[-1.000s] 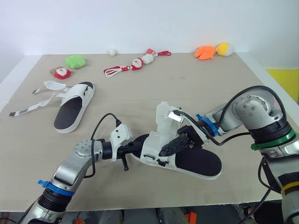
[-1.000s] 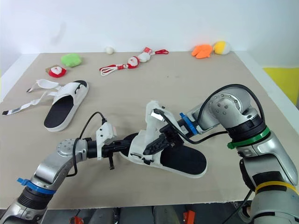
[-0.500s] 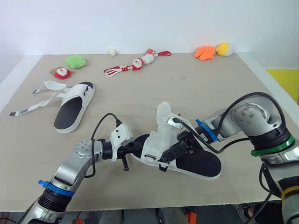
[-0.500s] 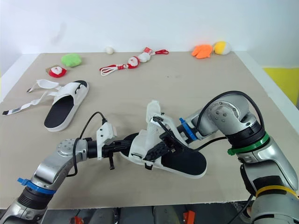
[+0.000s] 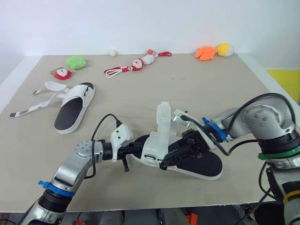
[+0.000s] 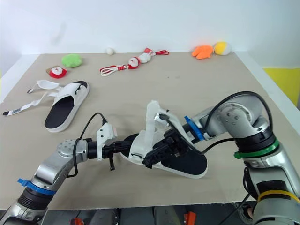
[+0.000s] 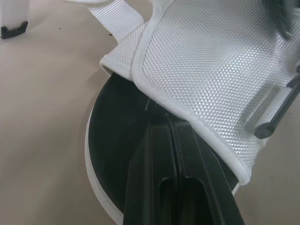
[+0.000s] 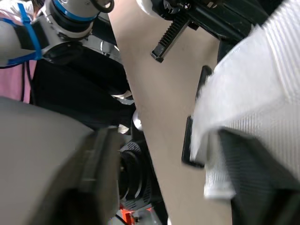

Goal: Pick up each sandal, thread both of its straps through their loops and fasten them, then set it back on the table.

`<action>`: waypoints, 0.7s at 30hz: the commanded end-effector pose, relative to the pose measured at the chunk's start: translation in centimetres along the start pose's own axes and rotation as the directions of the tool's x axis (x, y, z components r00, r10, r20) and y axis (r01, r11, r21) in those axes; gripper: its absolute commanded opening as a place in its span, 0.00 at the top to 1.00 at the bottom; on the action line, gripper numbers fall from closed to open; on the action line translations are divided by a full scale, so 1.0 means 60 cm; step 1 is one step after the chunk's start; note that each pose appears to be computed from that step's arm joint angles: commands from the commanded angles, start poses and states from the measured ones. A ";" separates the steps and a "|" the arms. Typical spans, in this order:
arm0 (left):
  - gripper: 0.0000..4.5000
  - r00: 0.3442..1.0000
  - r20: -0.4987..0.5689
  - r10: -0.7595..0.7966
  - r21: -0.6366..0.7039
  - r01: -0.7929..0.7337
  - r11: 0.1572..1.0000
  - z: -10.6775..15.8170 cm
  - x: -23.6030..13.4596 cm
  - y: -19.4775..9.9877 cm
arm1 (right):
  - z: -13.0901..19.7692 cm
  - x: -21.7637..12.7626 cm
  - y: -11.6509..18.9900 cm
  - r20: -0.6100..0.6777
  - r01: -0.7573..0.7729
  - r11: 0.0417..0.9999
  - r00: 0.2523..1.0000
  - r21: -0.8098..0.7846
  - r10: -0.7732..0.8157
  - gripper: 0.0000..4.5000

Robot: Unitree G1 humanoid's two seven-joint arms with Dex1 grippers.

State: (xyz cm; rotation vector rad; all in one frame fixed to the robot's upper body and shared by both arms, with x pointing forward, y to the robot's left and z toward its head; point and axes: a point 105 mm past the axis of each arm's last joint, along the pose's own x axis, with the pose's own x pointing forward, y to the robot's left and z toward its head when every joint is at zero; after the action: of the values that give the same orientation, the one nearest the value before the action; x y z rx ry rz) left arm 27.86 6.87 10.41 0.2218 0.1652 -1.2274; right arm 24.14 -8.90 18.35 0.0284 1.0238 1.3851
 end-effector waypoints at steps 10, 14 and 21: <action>1.00 0.994 -0.088 -0.067 -0.068 0.061 0.996 -0.043 0.007 -0.020 | 0.051 -0.020 -0.026 0.165 0.052 0.997 0.984 0.052 -0.060 0.02; 1.00 0.994 -0.088 -0.067 -0.067 0.061 0.996 -0.042 0.006 -0.019 | 0.061 -0.018 -0.032 0.193 0.066 0.996 0.978 0.060 -0.076 0.31; 1.00 0.994 -0.088 -0.066 -0.069 0.060 0.996 -0.043 0.006 -0.022 | 0.044 -0.001 -0.027 0.145 0.066 0.997 0.987 0.042 -0.072 0.98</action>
State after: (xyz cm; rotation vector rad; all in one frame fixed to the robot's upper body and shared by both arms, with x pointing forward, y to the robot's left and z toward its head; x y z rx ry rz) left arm 27.94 6.88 10.36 0.2248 0.1720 -1.2362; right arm 27.65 -8.15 18.51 0.1445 0.9444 1.2478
